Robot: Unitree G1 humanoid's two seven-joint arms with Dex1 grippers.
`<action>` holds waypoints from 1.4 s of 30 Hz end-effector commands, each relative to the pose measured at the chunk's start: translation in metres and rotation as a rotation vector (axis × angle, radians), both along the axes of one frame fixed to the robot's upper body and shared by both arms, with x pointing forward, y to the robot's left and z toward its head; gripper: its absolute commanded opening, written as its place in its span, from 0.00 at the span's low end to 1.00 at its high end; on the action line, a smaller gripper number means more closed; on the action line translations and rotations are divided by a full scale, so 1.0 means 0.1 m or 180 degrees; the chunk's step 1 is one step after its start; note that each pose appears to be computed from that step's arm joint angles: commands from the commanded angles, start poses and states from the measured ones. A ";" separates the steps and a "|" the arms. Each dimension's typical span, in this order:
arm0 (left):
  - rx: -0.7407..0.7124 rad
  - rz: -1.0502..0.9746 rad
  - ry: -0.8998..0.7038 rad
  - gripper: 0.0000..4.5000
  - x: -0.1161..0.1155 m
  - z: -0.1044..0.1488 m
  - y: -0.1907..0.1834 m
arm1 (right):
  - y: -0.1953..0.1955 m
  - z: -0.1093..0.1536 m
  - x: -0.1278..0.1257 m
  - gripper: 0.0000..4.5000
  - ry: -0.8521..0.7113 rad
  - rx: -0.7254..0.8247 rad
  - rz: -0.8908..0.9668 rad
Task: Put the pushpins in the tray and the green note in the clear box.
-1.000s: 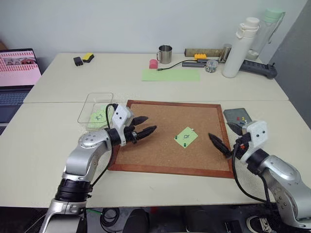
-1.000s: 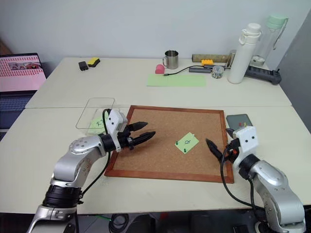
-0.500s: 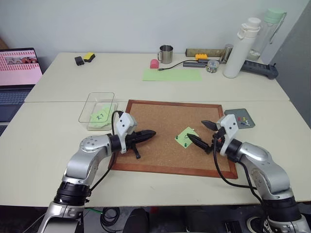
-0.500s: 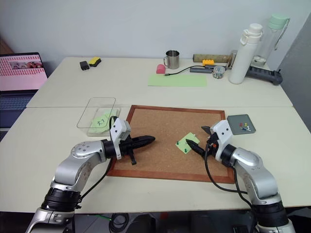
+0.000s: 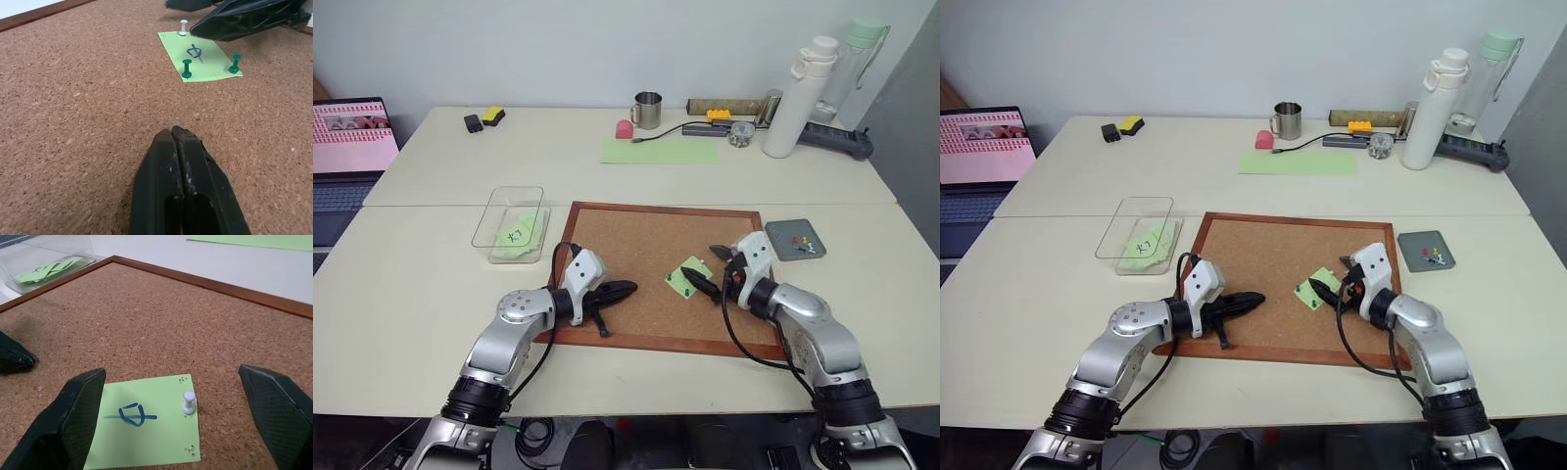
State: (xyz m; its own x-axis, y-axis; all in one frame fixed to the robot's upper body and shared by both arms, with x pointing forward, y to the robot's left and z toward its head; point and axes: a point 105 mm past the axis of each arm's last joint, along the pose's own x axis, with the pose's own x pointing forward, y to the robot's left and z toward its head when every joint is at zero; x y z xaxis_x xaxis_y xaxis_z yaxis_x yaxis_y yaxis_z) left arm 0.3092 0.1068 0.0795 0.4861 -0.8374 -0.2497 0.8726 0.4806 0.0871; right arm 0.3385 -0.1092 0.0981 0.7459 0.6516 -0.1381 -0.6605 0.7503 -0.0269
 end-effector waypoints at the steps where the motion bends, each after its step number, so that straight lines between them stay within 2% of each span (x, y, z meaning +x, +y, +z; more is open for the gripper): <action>1: 0.0072 0.0007 0.0097 0.00 -0.05 -0.12 0.02 | 0.03 0.02 0.07 0.96 -0.0102 -0.0006 -0.0025; 3: 0.0073 0.0010 0.0088 0.00 -0.05 -0.12 0.02 | 0.03 0.00 0.09 0.91 -0.0084 0.0012 -0.0053; 7: 0.0074 0.0012 0.0072 0.00 -0.07 -0.12 0.03 | 0.08 -0.04 0.08 0.70 -0.0068 0.0046 -0.0029; 13: 0.0133 0.0038 0.0068 0.00 -0.09 -0.16 0.10 | 0.10 -0.07 0.01 0.47 -0.0059 0.0058 -0.0006; 19: 0.0138 0.0072 0.0078 0.00 -0.09 -0.17 0.11 | 0.09 -0.04 -0.03 0.21 -0.0110 -0.0028 0.0073; 21: 0.0157 0.0080 0.0063 0.00 -0.10 -0.19 0.11 | 0.08 -0.03 -0.03 0.08 -0.0125 -0.0044 0.0081; 23: 0.0161 0.0105 0.0055 0.00 -0.09 -0.19 0.11 | 0.08 0.02 -0.02 0.01 -0.0166 -0.0029 0.0070; 27: 0.0174 0.0109 0.0069 0.00 -0.09 -0.21 0.11 | 0.09 0.15 0.00 0.01 -0.0321 0.0015 0.0062; 32: 0.0232 0.0135 0.0070 0.00 -0.08 -0.24 0.14 | 0.15 0.41 -0.10 0.01 -0.0537 0.0231 0.0234; 35: 0.0236 0.0111 0.0035 0.00 -0.07 -0.23 0.13 | 0.08 0.58 -0.13 0.01 -0.0637 0.0291 0.0192; 42: 0.0219 0.0090 0.0029 0.00 -0.06 -0.23 0.11 | -0.13 0.72 -0.08 0.01 -0.0667 0.0378 -0.0102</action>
